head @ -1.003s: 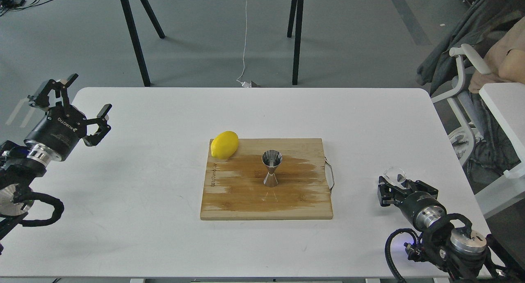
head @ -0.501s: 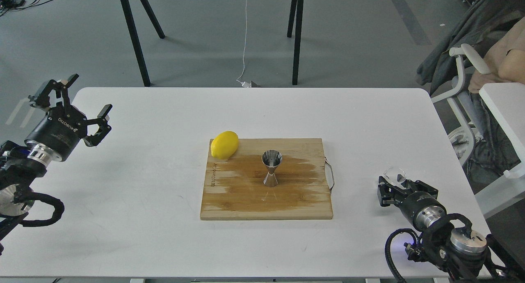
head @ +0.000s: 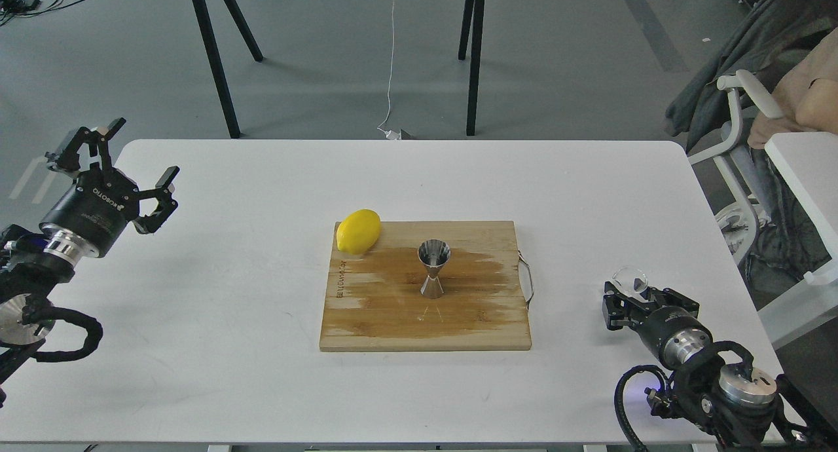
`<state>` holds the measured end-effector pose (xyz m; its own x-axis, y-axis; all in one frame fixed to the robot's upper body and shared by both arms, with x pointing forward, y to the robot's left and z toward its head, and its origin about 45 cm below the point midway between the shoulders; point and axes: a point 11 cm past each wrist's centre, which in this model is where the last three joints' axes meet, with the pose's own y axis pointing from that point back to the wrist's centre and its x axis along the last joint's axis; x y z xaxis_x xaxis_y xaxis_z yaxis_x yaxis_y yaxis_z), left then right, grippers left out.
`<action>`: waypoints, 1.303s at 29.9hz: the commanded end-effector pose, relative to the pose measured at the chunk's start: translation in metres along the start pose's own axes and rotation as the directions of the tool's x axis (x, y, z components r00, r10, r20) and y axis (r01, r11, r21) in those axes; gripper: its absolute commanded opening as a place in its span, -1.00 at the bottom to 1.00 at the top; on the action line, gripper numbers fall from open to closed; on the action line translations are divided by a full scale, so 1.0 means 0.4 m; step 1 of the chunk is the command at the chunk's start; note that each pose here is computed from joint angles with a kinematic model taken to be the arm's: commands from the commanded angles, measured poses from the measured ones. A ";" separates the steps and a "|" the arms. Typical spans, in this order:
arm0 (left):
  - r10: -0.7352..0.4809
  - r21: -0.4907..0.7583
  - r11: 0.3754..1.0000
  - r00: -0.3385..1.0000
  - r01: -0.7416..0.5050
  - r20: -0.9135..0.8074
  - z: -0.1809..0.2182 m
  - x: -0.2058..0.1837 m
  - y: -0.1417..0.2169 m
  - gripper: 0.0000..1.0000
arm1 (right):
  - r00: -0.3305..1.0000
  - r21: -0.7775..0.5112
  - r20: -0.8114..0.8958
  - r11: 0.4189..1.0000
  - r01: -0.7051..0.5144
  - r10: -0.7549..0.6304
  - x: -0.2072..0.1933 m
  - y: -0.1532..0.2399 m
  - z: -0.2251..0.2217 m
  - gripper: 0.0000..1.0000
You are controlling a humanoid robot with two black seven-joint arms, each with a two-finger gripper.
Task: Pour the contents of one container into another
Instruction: 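Lower the glass cup onto the table and hold it there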
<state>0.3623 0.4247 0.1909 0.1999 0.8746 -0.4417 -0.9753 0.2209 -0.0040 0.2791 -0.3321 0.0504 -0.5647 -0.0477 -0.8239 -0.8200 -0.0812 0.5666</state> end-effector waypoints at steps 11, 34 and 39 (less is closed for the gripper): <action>-0.002 -0.001 1.000 1.000 0.002 0.000 0.001 -0.001 -0.001 0.98 | 1.000 0.000 0.000 1.000 0.004 -0.004 -0.003 0.000 0.001 0.98; -0.001 0.000 1.000 1.000 0.001 0.001 0.002 0.000 -0.001 0.98 | 1.000 -0.003 -0.004 1.000 0.004 -0.004 -0.004 0.000 0.004 0.98; -0.001 0.001 1.000 1.000 0.001 0.000 -0.001 -0.001 0.000 0.98 | 1.000 -0.004 -0.004 1.000 0.005 -0.005 -0.003 0.001 0.004 0.98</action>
<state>0.3626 0.4243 0.1913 0.2014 0.8743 -0.4416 -0.9750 0.2222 -0.0048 0.2794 -0.3305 0.0514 -0.5617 -0.0499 -0.8258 -0.8215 -0.0844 0.5639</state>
